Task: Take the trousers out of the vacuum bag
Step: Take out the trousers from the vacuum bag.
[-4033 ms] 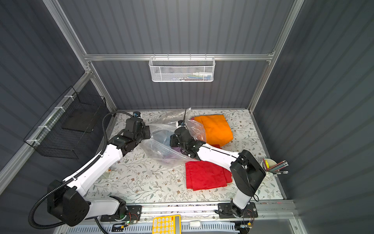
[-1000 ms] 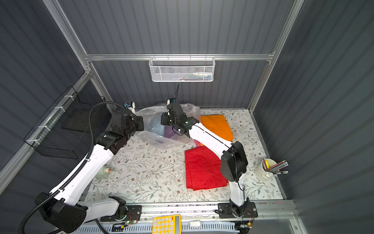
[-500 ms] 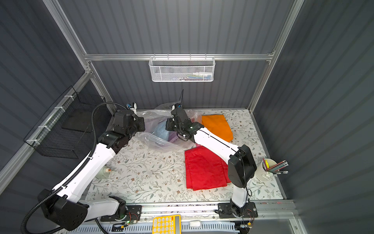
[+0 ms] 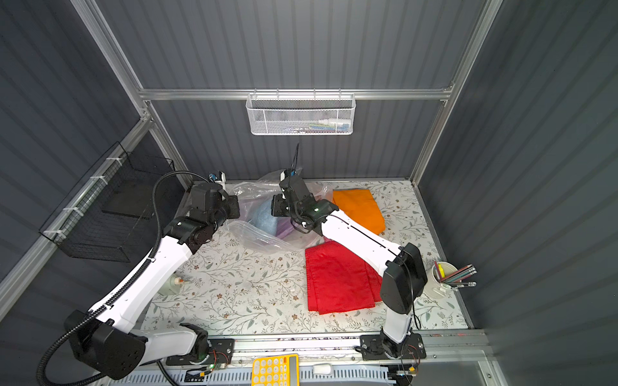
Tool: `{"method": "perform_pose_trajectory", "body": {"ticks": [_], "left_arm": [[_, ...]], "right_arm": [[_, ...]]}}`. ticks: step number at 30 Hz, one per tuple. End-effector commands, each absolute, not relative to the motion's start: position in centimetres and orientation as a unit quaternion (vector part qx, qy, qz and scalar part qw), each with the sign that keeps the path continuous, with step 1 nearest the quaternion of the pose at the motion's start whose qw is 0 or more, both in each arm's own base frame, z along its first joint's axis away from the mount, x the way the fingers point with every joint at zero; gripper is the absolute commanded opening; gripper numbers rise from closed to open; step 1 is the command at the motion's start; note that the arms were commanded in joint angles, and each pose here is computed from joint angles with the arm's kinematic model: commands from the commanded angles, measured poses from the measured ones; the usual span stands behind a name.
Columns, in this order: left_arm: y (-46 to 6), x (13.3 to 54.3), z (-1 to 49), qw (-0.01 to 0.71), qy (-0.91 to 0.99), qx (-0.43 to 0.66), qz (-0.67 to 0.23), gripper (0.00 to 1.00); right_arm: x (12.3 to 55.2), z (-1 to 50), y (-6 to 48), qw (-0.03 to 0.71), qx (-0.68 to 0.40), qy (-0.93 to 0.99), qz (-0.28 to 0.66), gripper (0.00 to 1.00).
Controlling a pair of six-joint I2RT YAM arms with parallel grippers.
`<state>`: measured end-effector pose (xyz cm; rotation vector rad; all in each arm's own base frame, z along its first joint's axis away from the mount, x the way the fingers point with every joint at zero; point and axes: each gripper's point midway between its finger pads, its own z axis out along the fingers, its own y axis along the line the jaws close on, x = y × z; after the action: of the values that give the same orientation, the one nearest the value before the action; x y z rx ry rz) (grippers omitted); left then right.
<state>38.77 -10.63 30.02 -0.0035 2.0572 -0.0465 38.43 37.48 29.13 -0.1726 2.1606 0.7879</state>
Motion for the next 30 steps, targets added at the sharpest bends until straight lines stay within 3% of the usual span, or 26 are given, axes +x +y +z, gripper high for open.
{"method": "perform_pose_trajectory", "body": {"ticks": [1, 15, 21, 30], "left_arm": [[-10.6, 38.8, 28.9, 0.507, 0.862, -0.008, -0.023, 0.00], [-10.0, 39.2, 27.6, 0.497, 0.868, -0.008, 0.004, 0.00], [-9.7, 39.5, 27.6, 0.498, 0.867, -0.011, 0.017, 0.00], [-9.8, 40.4, 26.0, 0.489, 0.872, -0.016, 0.025, 0.00]], "right_arm": [[38.0, 42.3, 35.6, 0.527, -0.054, 0.752, 0.393, 0.00], [41.2, 33.9, 38.3, 0.466, -0.025, 0.797, 0.383, 0.00], [42.1, 36.5, 39.7, 0.476, -0.057, 0.788, 0.386, 0.00], [39.6, 42.0, 36.5, 0.507, -0.075, 0.764, 0.392, 0.00]]}}
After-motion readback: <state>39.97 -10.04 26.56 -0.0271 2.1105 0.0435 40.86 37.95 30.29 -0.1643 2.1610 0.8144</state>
